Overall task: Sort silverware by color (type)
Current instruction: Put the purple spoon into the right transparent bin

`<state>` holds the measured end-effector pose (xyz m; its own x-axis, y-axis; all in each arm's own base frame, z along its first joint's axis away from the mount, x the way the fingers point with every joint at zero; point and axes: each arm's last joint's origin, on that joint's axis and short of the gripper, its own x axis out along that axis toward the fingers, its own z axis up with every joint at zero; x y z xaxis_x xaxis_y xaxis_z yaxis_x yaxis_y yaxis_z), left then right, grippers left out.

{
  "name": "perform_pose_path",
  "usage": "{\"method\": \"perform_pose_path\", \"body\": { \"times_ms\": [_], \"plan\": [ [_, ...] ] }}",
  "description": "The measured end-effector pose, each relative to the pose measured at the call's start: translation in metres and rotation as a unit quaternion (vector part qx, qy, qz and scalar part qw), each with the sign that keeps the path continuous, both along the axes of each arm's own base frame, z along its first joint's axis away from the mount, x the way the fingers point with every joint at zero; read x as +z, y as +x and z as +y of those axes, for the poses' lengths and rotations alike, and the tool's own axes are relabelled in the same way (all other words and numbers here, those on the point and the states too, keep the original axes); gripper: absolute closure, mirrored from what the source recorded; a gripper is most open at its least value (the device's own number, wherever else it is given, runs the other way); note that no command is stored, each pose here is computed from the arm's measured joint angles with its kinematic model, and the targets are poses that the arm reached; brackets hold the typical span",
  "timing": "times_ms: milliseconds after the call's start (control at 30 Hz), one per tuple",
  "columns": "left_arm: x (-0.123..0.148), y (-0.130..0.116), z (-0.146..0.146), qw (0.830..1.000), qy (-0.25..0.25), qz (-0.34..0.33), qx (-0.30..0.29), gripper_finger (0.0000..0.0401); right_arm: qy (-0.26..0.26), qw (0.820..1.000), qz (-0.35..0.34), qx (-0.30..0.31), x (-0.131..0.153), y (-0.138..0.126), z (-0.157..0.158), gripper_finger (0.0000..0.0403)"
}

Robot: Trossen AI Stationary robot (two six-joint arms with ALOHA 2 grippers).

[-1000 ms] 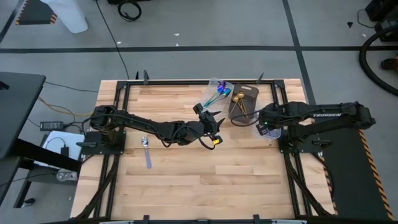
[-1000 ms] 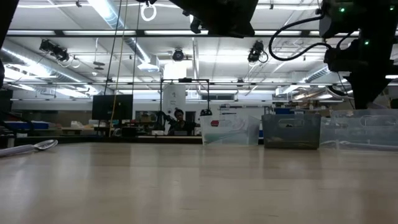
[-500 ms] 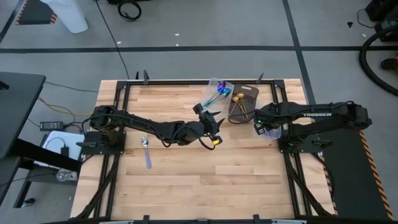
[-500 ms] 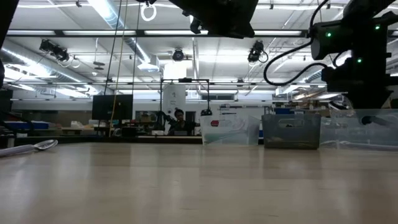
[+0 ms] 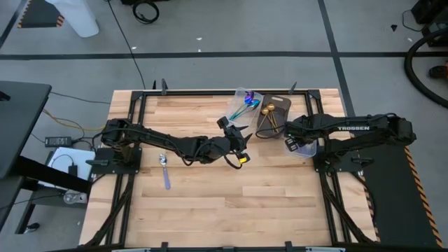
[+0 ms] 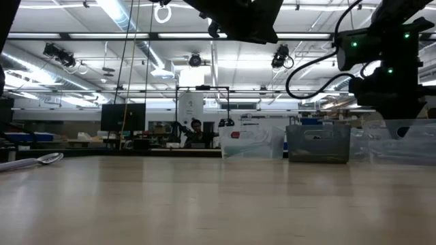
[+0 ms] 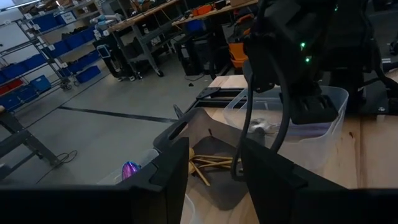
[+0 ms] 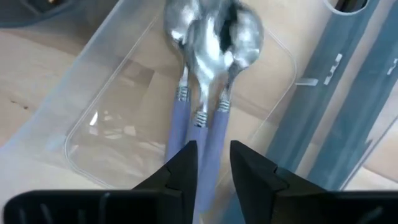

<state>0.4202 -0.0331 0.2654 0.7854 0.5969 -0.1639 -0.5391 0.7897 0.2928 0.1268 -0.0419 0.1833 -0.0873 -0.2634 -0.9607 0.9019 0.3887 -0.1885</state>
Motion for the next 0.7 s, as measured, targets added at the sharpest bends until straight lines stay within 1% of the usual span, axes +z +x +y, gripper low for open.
{"method": "perform_pose_path", "body": {
  "times_ms": [167,300,400,467,567,700],
  "plan": [
    [0.000,0.000,0.000,1.000,0.000,0.000,0.000,0.0248,-0.003,1.000,-0.003,0.001,0.000,0.001,0.000,0.0279],
    [0.000,0.000,0.000,1.000,-0.001,0.002,0.000,0.0248,-0.008,1.000,-0.002,0.014,0.002,0.002,-0.001,0.0269],
    [-0.003,0.000,0.000,1.000,-0.015,0.006,-0.006,0.0248,-0.009,1.000,-0.007,0.023,0.005,0.003,-0.001,0.0267],
    [-0.006,0.000,-0.001,0.999,-0.038,0.012,-0.028,0.0248,-0.017,0.999,-0.010,0.033,0.008,0.005,-0.002,0.0266],
    [-0.013,-0.001,0.002,0.994,-0.082,0.032,-0.060,0.0248,-0.043,0.998,-0.010,0.049,0.014,0.008,-0.003,0.0268],
    [-0.025,-0.005,0.005,0.985,-0.139,0.074,-0.069,0.0248,-0.081,0.994,-0.020,0.074,0.018,0.014,-0.003,0.0270]
  ]
}}
